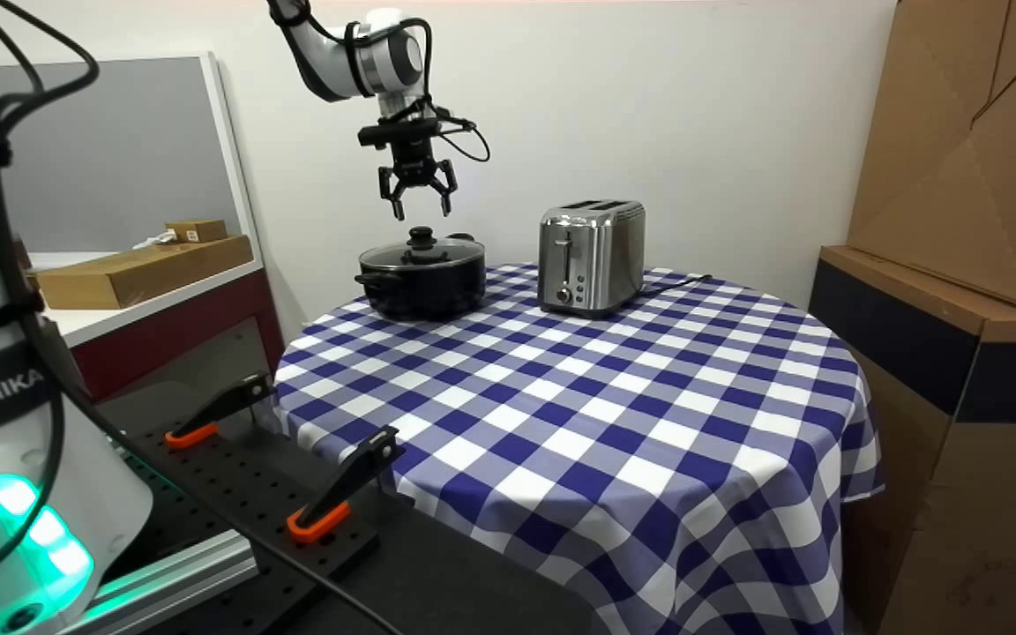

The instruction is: Pick up the lid from the table and put it on the pot.

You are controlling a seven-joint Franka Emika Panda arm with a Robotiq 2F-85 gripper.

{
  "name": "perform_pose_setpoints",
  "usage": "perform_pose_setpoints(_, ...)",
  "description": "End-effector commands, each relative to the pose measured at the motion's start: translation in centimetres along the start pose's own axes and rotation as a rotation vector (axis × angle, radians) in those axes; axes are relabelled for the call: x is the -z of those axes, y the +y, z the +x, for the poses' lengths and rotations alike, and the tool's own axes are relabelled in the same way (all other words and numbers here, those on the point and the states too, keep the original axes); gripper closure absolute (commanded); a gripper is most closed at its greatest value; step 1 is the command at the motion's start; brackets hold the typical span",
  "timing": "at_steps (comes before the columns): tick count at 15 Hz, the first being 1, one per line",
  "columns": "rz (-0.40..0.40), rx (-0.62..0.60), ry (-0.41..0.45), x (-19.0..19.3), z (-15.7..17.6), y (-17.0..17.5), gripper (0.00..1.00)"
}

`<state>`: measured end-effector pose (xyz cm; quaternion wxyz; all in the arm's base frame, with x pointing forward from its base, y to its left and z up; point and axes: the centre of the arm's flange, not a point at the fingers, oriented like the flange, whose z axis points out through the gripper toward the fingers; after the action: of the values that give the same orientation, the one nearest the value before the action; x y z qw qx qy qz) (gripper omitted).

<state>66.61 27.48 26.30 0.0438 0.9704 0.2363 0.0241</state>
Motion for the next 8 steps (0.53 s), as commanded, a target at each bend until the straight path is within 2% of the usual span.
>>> perform_pose_setpoints(1, 0.0, -0.134, 0.053, 3.3, -0.8, 0.8, 0.0)
perform_pose_setpoints(5, -0.024, -0.256, 0.085, 6.1, -2.0, 2.5, 0.0)
perform_pose_setpoints(8, -0.028, -0.315, 0.087, 8.2, -4.3, 4.0, 0.0)
